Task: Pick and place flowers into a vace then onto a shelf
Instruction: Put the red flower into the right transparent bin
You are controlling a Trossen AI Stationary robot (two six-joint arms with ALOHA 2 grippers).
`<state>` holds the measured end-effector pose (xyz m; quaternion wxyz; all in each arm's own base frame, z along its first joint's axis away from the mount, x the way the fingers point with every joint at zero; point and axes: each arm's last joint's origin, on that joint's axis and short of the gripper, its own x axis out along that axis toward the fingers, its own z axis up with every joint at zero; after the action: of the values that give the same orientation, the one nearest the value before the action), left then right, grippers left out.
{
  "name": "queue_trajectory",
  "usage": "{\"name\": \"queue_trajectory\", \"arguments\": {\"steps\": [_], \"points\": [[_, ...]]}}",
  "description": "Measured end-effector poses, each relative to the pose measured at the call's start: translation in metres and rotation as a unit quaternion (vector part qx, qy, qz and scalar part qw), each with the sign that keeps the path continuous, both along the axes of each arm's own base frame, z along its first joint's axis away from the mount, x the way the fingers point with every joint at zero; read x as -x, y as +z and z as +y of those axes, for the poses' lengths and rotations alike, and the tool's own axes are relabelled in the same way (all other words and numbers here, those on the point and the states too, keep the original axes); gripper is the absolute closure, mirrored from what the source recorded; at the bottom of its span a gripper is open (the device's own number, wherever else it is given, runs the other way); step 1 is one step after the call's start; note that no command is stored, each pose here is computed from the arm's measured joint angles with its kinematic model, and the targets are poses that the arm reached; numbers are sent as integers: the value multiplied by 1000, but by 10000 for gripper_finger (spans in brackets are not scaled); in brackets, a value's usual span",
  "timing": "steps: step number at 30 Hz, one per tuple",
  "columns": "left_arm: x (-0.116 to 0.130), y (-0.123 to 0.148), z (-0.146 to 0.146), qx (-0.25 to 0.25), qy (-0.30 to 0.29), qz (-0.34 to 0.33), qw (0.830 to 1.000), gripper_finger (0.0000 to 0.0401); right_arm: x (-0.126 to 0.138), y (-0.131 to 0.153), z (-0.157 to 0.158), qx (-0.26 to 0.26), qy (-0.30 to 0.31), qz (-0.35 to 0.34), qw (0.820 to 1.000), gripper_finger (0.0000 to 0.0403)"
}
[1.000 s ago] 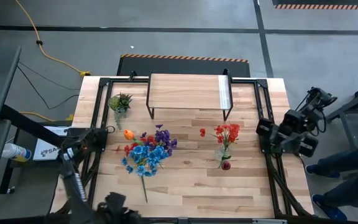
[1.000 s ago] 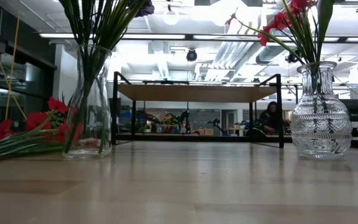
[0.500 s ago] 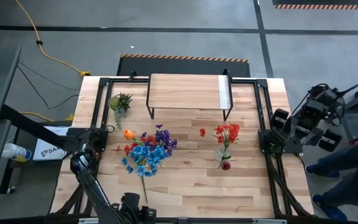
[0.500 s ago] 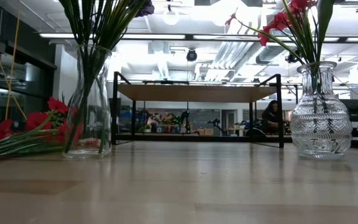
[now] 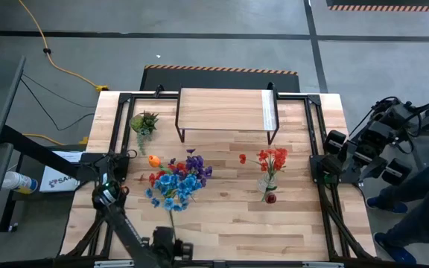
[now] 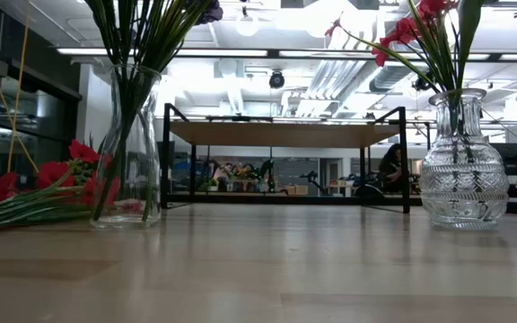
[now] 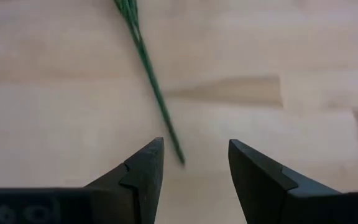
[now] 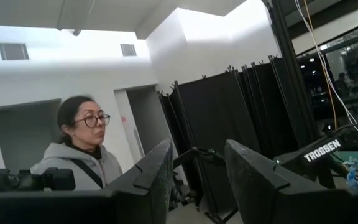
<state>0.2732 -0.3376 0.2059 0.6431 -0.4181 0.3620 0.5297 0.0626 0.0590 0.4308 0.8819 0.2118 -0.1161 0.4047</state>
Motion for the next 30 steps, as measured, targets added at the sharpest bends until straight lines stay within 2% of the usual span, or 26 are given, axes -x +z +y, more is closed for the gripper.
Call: {"name": "queue_trajectory", "arguments": {"steps": [7, 30], "points": [[-16, -20, 16, -8, 17, 13, 1000, 190, -3, 2, 3, 0, 1, 3, 1000, 265], [-13, -38, 28, -5, 34, 82, 996, 190, -2, 6, 1, -26, 0, -3, 1000, 265]]}}
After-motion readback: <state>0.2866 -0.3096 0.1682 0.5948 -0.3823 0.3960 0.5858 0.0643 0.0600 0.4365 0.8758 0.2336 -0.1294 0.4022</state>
